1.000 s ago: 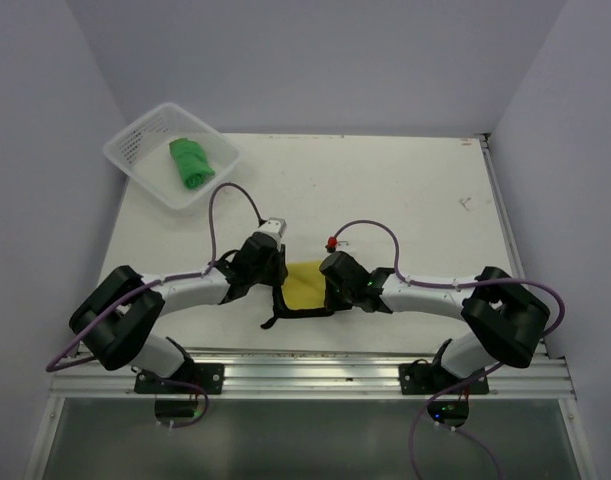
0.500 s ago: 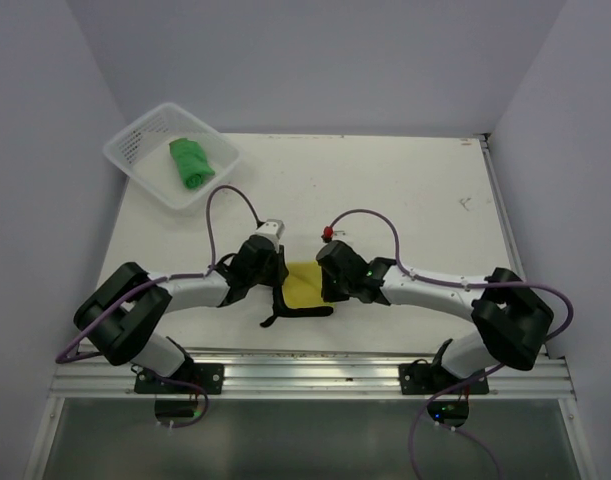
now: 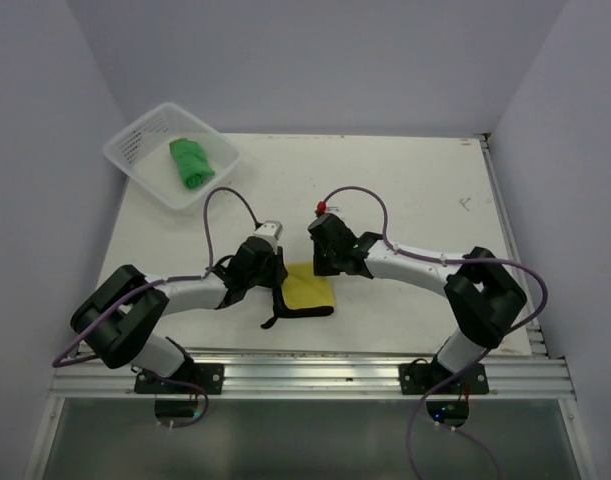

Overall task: Roll the towels
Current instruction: Fold the towel

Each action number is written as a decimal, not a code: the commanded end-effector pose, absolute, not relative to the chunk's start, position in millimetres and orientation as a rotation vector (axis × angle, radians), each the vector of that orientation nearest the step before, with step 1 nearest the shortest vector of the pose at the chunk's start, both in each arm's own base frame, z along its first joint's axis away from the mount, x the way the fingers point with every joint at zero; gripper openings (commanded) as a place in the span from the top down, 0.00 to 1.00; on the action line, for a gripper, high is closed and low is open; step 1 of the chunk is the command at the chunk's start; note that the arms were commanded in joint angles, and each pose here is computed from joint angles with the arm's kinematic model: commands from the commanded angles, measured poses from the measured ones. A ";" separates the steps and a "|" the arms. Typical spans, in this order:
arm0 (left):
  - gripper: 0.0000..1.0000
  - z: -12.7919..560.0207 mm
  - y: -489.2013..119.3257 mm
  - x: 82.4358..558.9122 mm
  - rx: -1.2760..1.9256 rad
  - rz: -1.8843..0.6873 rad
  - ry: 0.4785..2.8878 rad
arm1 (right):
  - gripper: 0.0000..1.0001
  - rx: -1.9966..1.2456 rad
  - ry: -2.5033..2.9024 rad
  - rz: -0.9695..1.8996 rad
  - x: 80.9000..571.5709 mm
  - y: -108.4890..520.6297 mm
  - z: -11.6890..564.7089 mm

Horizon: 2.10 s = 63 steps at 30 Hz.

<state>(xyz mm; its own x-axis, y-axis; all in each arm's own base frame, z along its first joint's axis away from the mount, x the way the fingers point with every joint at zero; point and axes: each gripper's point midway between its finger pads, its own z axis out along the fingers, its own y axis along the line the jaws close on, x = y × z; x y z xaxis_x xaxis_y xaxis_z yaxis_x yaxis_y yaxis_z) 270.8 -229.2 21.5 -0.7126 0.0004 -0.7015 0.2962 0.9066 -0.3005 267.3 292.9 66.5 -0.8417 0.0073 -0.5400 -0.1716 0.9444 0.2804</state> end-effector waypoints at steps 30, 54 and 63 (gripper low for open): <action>0.62 56.5 -228.9 265.8 0.191 -0.557 2.296 | 0.76 -0.178 2.445 0.521 280.2 278.9 133.5; 0.57 116.9 -297.1 312.7 0.344 -0.643 2.296 | 0.57 0.043 2.605 0.719 213.9 260.3 65.6; 0.57 110.3 -306.6 309.9 0.369 -0.647 2.313 | 0.57 0.083 2.681 0.721 201.6 257.7 31.7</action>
<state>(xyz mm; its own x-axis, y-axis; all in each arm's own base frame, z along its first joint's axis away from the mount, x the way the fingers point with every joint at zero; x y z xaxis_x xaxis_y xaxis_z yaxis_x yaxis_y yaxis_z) 303.5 -295.8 94.8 -0.7367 0.0861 -0.6707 0.4032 0.8522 -0.3335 199.3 251.4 33.5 -0.9334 0.1196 -0.3382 -0.0513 0.8886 0.4558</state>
